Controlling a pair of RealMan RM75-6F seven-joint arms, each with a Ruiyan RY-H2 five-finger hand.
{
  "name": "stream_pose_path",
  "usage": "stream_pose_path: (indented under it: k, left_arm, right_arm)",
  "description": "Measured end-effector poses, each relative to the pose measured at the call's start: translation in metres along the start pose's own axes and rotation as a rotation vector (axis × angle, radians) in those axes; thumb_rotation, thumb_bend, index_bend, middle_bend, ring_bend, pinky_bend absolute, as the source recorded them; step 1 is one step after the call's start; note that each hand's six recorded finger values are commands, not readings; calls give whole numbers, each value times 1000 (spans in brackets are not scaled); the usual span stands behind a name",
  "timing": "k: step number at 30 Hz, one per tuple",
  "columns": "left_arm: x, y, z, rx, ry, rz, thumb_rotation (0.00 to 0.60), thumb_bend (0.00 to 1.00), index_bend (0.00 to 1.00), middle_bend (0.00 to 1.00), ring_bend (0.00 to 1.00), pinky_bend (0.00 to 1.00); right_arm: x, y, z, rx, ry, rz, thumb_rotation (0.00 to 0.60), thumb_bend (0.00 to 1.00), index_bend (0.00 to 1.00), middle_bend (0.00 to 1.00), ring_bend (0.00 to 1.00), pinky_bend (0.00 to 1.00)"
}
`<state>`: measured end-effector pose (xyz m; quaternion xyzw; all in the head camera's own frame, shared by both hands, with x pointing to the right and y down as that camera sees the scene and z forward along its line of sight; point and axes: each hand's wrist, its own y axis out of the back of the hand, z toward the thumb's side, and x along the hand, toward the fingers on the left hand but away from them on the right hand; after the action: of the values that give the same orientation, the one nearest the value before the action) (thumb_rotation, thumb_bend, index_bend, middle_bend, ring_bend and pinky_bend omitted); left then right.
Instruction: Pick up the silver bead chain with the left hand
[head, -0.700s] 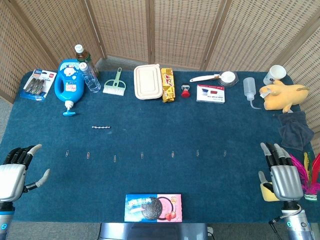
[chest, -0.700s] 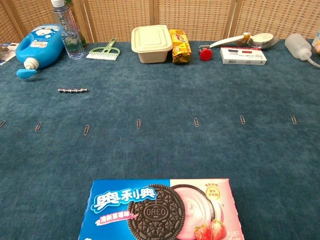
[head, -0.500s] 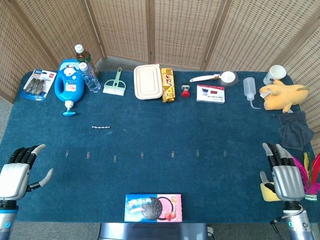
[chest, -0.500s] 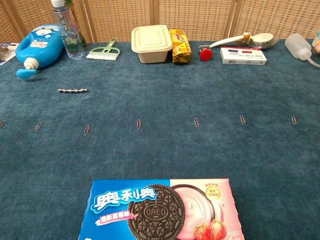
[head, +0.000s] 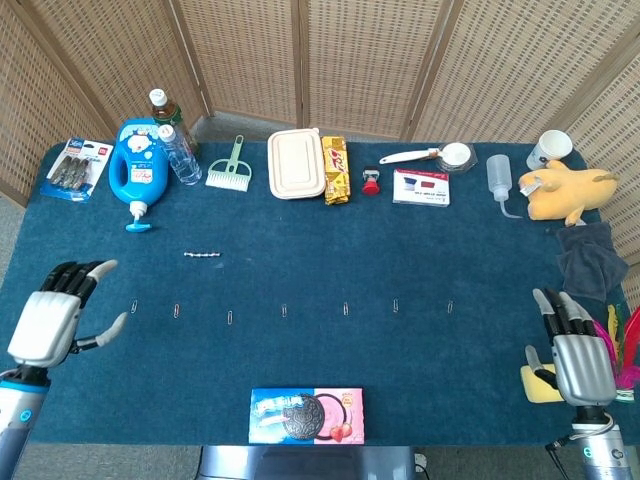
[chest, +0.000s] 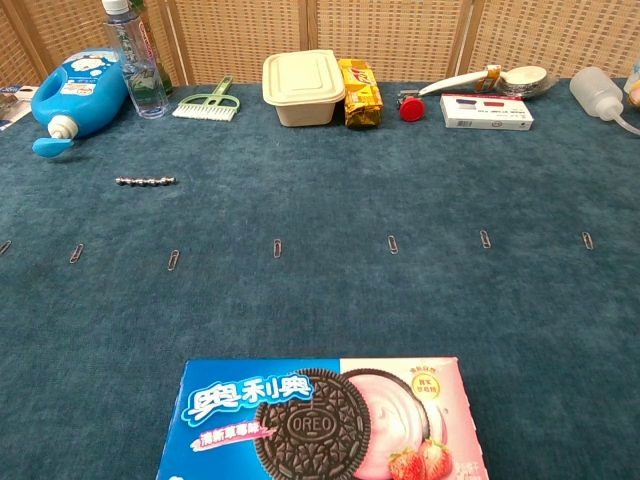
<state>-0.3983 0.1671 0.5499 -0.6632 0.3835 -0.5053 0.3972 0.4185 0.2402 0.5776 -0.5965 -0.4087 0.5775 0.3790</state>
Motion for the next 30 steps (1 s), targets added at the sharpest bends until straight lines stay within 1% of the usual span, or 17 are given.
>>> stream_pose_path:
  k: [1,3,6,7,10,11,12,13,15,17,18,20,21,22,24,26,30]
  left_arm:
    - [5,1,2,5,-11,-3,174,509,144,191,191,126]
    - [16,1,8,20,-35,-14,177,509,148,193,207,177]
    - [34,-1,17,63,-67,-45,199,509,156,209,253,367]
    - [40,-2,20,80,-78,-55,201,509,159,224,270,400]
    - [66,-3,33,130,-117,-77,203,509,182,379,432,549]
    - [75,-4,37,143,-127,-81,208,509,189,454,516,626]
    - [85,-4,43,163,-141,-82,223,509,195,535,602,701]
    - [93,-4,47,180,-152,-80,241,509,199,598,663,750]
    - [112,-4,59,208,-178,-63,305,509,216,785,826,859]
    - [127,-7,69,224,-196,-55,329,509,235,889,920,923]
    - [132,-9,72,230,-202,-58,329,509,242,925,956,953]
    - [142,-14,79,243,-216,-67,336,508,244,972,992,988]
    - [148,-17,83,255,-221,-73,358,508,246,987,1000,998]
    - [152,-20,84,269,-225,-77,396,508,248,996,1000,1000]
    - [160,-26,88,305,-230,-87,526,509,254,1000,1000,1000]
    - [167,-34,92,330,-228,-97,587,513,265,1000,1000,1000]
    - [176,-45,100,346,-224,-108,600,518,332,1000,1000,1000]
  right_arm:
    - [0,0,-1,0,-2,0,600,394,0,83,57,147]
    - [0,1,-2,-2,-8,-2,600,395,0,83,66,147]
    - [-1,0,-4,-4,-17,2,600,395,0,83,88,147]
    - [-1,0,-4,-4,-19,4,600,395,0,83,91,147]
    - [-3,-2,-5,-9,-26,8,600,395,0,82,106,147]
    - [-3,-2,-5,-10,-26,8,600,395,0,82,112,147]
    - [-3,-3,-5,-11,-27,7,600,394,0,82,117,147]
    - [-3,-3,-5,-12,-29,7,600,394,0,83,120,147]
    - [-4,-4,-7,-15,-37,8,600,395,0,83,125,147]
    - [-4,-5,-8,-16,-44,10,600,395,0,82,131,147]
    - [-5,-6,-9,-16,-47,11,600,395,0,82,133,147]
    - [-5,-6,-9,-16,-49,11,600,395,0,82,136,147]
    - [-6,-6,-9,-16,-49,11,600,394,0,83,137,147]
    - [-7,-6,-9,-16,-48,11,600,395,0,82,138,147]
    - [-8,-5,-8,-14,-46,12,600,395,0,83,139,147]
    - [-8,-6,-8,-12,-46,13,600,395,0,83,140,147]
    - [-10,-8,-8,-12,-51,23,600,394,0,82,141,147]
